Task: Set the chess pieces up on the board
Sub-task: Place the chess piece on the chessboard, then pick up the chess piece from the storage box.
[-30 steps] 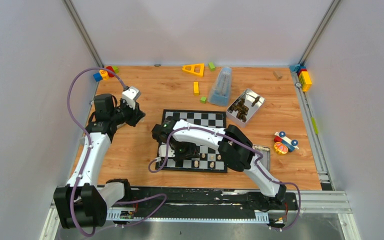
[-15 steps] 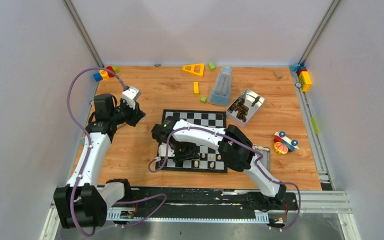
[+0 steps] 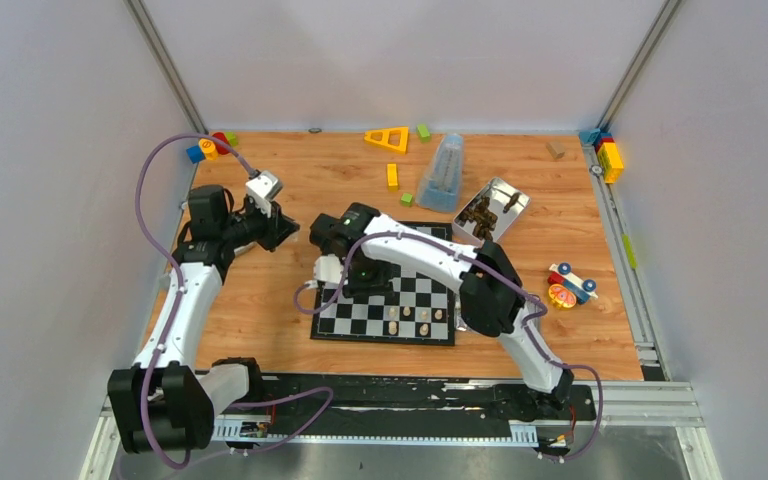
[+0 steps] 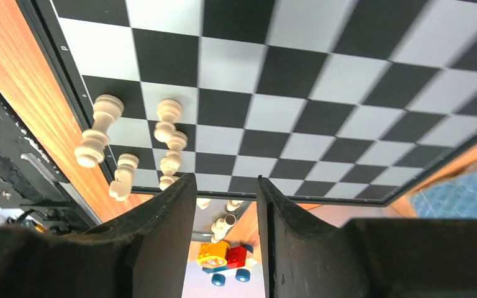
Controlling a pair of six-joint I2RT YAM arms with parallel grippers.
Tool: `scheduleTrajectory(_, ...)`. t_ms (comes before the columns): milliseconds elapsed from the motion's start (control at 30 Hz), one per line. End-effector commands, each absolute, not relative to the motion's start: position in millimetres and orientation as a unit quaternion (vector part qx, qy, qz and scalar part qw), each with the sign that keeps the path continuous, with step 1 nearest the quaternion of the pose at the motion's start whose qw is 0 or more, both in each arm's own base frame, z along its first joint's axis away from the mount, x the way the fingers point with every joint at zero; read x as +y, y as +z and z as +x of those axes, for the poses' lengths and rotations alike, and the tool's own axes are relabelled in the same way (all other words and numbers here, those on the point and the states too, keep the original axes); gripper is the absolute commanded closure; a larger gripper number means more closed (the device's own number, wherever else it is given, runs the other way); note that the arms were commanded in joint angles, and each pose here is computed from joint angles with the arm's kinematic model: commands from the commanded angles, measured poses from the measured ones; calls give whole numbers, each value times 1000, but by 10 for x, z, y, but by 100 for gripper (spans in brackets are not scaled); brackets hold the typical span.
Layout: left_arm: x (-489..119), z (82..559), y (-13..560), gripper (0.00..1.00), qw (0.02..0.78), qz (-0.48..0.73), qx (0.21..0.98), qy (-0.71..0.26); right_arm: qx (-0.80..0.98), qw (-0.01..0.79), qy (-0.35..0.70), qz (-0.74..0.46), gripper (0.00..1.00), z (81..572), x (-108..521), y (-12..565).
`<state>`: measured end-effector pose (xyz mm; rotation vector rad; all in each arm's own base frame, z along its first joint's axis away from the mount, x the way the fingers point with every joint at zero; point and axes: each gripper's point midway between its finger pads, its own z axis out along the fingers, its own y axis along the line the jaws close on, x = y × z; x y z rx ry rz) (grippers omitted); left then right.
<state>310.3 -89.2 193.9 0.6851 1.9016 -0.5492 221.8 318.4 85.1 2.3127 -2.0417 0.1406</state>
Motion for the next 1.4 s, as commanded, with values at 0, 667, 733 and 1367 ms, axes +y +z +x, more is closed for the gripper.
scheduleTrajectory(0, -1007, 3237, 2308, 100, 538, 281, 749, -265, -699, -101, -11, 708, 58, 2500, 3365, 1546)
scheduleTrajectory(667, -1768, 3368, 3230, 100, 544, 147, 623, -543, -700, -336, -492, 394, 65, 3113, 3253, 2837)
scheduleTrajectory(733, -1901, 3326, 3249, 100, 535, 142, 611, -566, -686, -338, -518, 384, 64, 3082, 3279, 2875)
scheduleTrajectory(1367, -2310, 3132, 3288, 100, 509, 151, 548, -646, -625, -278, -627, 371, 51, 3045, 3442, 2995)
